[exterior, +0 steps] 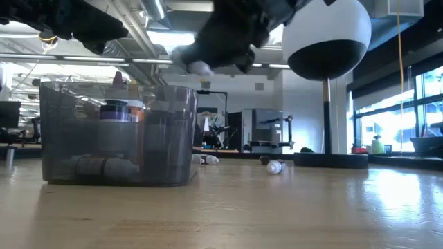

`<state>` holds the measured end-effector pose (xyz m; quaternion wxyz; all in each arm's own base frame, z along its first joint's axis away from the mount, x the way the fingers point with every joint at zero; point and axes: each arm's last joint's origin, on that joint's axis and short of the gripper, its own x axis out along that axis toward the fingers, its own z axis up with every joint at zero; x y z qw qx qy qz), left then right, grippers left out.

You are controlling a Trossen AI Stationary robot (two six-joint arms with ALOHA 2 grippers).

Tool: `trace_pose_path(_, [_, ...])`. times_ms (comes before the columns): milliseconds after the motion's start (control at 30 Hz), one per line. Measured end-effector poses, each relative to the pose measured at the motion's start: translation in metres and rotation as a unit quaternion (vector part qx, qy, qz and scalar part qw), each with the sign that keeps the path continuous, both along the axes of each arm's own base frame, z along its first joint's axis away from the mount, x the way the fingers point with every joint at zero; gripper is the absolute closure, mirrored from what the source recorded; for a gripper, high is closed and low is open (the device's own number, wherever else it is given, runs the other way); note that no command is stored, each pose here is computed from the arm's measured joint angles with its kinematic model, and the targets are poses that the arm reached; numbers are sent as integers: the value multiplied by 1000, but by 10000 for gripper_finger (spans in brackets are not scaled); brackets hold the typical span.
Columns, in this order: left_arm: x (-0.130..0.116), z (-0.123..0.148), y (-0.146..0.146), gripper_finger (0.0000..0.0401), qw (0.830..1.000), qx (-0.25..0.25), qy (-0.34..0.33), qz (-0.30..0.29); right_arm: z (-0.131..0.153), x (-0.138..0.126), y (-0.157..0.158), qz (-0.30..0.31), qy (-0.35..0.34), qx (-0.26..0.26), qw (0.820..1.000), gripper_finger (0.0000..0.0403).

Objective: Pick & Place food coloring
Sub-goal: Put the small blue food coloring bottle into the black bin

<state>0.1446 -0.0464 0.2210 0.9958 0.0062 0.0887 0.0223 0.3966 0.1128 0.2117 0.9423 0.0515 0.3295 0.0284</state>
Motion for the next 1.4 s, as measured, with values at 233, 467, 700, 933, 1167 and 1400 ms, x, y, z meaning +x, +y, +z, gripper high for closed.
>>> trace_pose_path(233, [0,0,0,313,1000,0,1,0,-10,18,8,49,-71,21,996,317])
trace_pose_path(467, [0,0,0,312,1000,0,1,0,-33,24,10,65,-57,30,996,317])
trace_pose_path(700, [0,0,0,312,1000,0,1,-1,-43,24,9,52,-30,16,998,317])
trace_pose_path(933, [0,0,0,313,1000,0,1,-1,-59,26,10,58,-13,19,998,317])
trace_pose_path(1167, [0,-1,0,313,1000,2,4,0,-65,28,11,67,-9,23,997,317])
trace_pose_path(1400, [0,-2,0,313,1000,3,7,0,-64,29,12,69,-19,24,997,303])
